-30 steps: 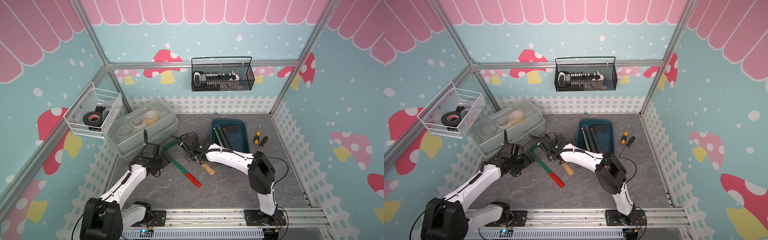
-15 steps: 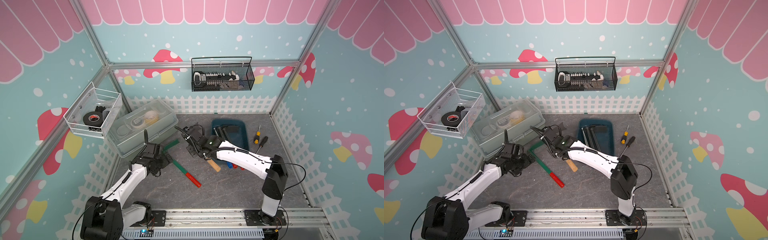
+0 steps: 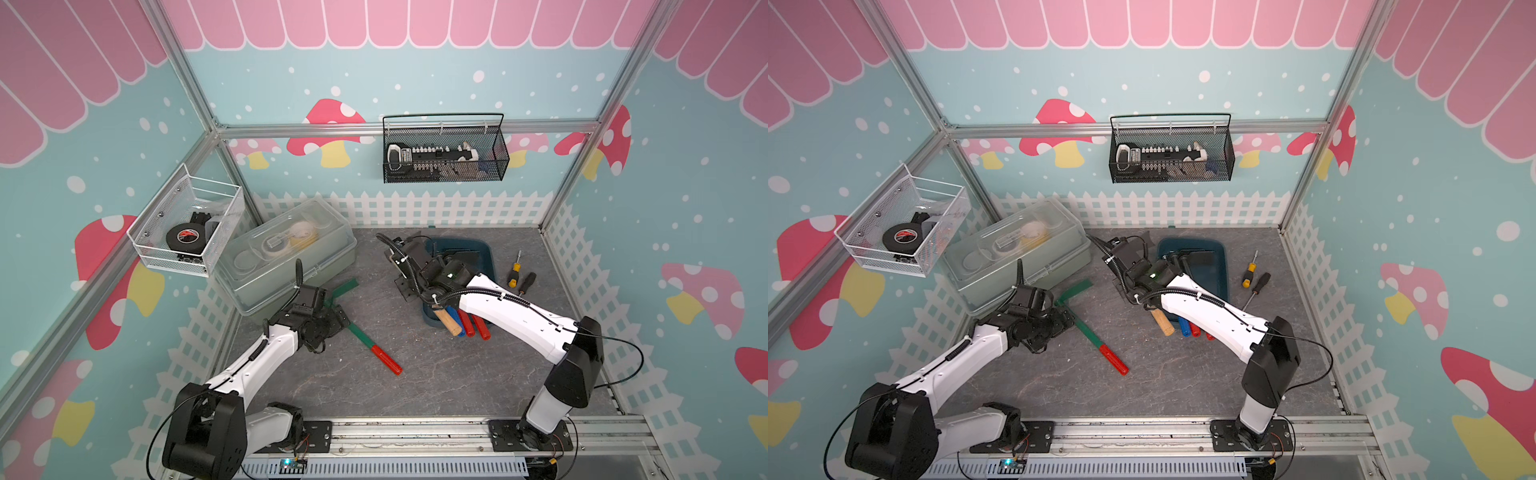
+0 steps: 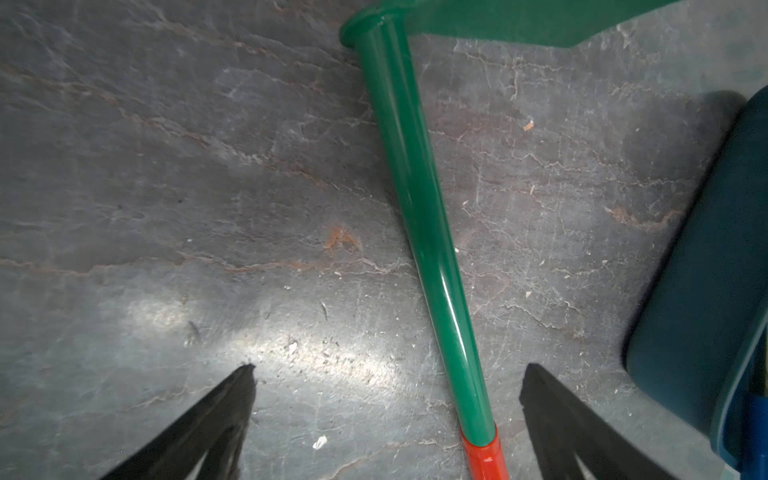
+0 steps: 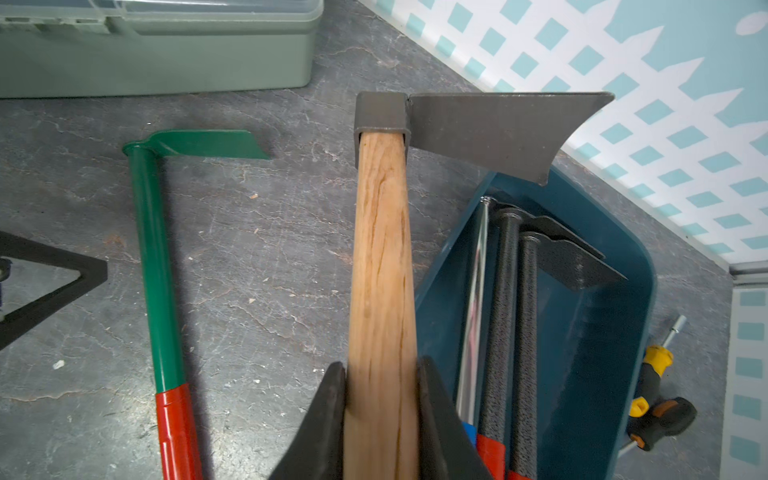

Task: Put the small hoe into the storage box
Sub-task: Place the hoe in the storage box.

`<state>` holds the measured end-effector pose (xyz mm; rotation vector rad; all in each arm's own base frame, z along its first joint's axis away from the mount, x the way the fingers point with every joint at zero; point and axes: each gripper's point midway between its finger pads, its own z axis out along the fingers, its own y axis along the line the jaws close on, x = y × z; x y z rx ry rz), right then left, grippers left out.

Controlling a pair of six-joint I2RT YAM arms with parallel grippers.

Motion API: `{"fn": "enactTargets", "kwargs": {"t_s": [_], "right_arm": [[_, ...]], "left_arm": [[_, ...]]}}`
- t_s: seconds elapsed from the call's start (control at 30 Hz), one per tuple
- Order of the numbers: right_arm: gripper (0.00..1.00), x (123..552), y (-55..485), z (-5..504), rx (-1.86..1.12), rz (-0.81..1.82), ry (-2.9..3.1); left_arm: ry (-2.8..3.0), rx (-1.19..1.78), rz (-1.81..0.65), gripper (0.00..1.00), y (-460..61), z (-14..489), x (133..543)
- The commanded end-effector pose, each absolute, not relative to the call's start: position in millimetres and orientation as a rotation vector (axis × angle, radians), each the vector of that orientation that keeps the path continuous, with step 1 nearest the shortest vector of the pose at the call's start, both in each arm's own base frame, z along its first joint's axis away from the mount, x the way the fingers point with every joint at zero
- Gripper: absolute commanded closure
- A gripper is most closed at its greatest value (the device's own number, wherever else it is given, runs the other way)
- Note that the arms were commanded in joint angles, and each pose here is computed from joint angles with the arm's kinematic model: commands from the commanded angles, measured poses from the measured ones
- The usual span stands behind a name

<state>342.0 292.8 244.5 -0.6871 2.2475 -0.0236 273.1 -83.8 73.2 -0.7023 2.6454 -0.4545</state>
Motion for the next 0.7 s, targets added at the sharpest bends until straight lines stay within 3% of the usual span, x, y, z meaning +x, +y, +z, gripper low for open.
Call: {"fn": "enactTargets", "kwargs": {"t_s": [0.0, 0.67], "right_arm": [[1.00, 351, 269, 267, -0.603, -0.042, 2.200], [1.00, 367, 160, 230, -0.333, -0.136, 2.311]], "left_arm": [[2.611, -0.679, -0.469, 0.01, -92, 85, 286], [2.648, -0.588, -0.470, 0.01, -121, 85, 296]]}}
